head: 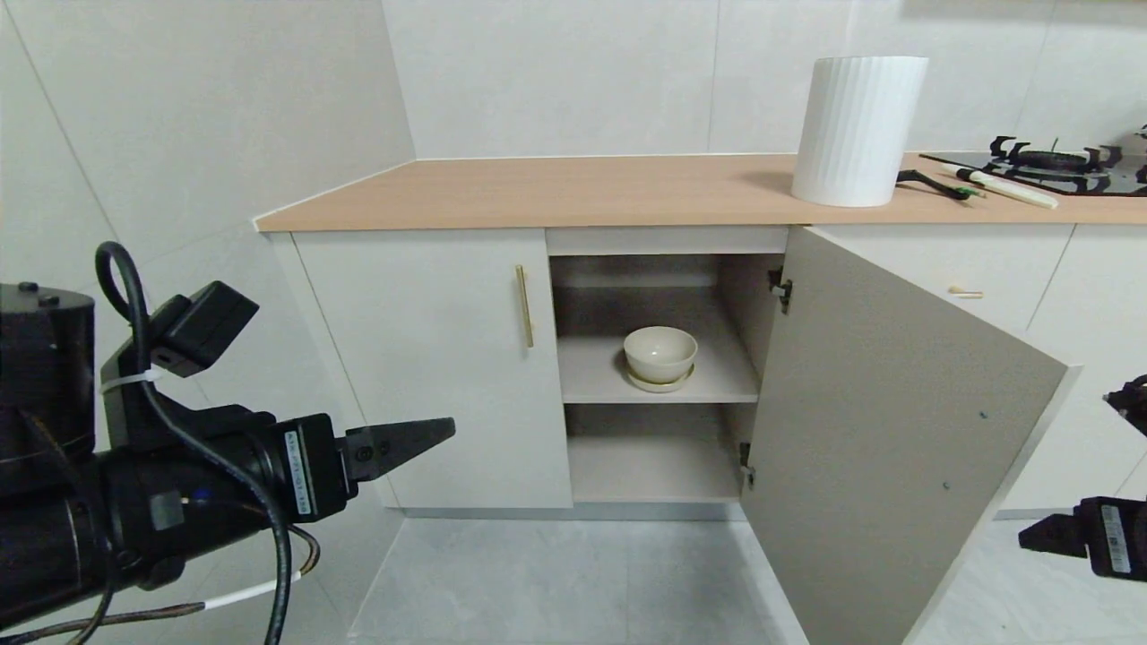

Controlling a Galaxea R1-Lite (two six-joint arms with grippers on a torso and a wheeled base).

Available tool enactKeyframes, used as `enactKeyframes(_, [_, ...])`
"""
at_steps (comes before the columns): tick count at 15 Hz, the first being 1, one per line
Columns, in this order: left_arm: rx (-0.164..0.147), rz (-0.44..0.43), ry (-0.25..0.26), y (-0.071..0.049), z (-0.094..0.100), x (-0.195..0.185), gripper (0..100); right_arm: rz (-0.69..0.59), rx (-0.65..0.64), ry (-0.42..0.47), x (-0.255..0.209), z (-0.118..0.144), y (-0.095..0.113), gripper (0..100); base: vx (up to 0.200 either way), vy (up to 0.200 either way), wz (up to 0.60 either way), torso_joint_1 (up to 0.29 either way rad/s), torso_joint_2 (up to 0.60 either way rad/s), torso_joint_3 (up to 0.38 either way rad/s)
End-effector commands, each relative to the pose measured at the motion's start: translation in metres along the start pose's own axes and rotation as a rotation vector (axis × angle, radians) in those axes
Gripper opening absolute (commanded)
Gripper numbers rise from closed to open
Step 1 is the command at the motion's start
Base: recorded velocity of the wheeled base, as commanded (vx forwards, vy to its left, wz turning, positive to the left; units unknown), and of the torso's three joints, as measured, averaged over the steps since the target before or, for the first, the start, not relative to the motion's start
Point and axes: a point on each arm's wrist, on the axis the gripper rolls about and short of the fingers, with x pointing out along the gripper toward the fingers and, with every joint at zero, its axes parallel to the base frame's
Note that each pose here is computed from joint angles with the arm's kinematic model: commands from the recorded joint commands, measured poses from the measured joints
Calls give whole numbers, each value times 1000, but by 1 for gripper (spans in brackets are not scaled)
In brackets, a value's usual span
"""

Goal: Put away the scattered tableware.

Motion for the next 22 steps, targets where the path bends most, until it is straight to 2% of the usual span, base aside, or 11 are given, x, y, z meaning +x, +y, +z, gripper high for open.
enactKeyframes(1, [0, 1, 3, 0, 0, 1, 100, -88, 117, -30, 21, 24, -18, 100, 0, 0, 0, 0, 0, 0])
enactKeyframes(5, [0, 0, 2, 0, 0, 1, 100, -137, 218, -75, 49, 43, -35, 100, 0, 0, 0, 0, 0, 0])
enactKeyframes(9, [-3, -2, -3, 0, 1, 0, 100, -90, 269, -98, 75, 50, -28, 100, 0, 0, 0, 0, 0, 0])
enactKeyframes(12, [-4, -1, -1, 0, 1, 1, 100, -16, 249, -71, 79, 46, -10, 100, 0, 0, 0, 0, 0, 0])
enactKeyframes(15, [-6, -3, -4, -1, 1, 1, 100, 82, 179, -63, 72, 40, 25, 100, 0, 0, 0, 0, 0, 0])
enactKeyframes(16, [-6, -3, -4, -1, 1, 1, 100, 118, 144, -50, 73, 37, 41, 100, 0, 0, 0, 0, 0, 0])
enactKeyframes(19, [-6, -7, -12, -1, 2, 0, 100, 232, 52, -87, 77, 39, 87, 100, 0, 0, 0, 0, 0, 0])
enactKeyframes(22, [-5, -8, -15, -1, 3, 1, 100, 318, -21, -107, 88, 52, 139, 100, 0, 0, 0, 0, 0, 0])
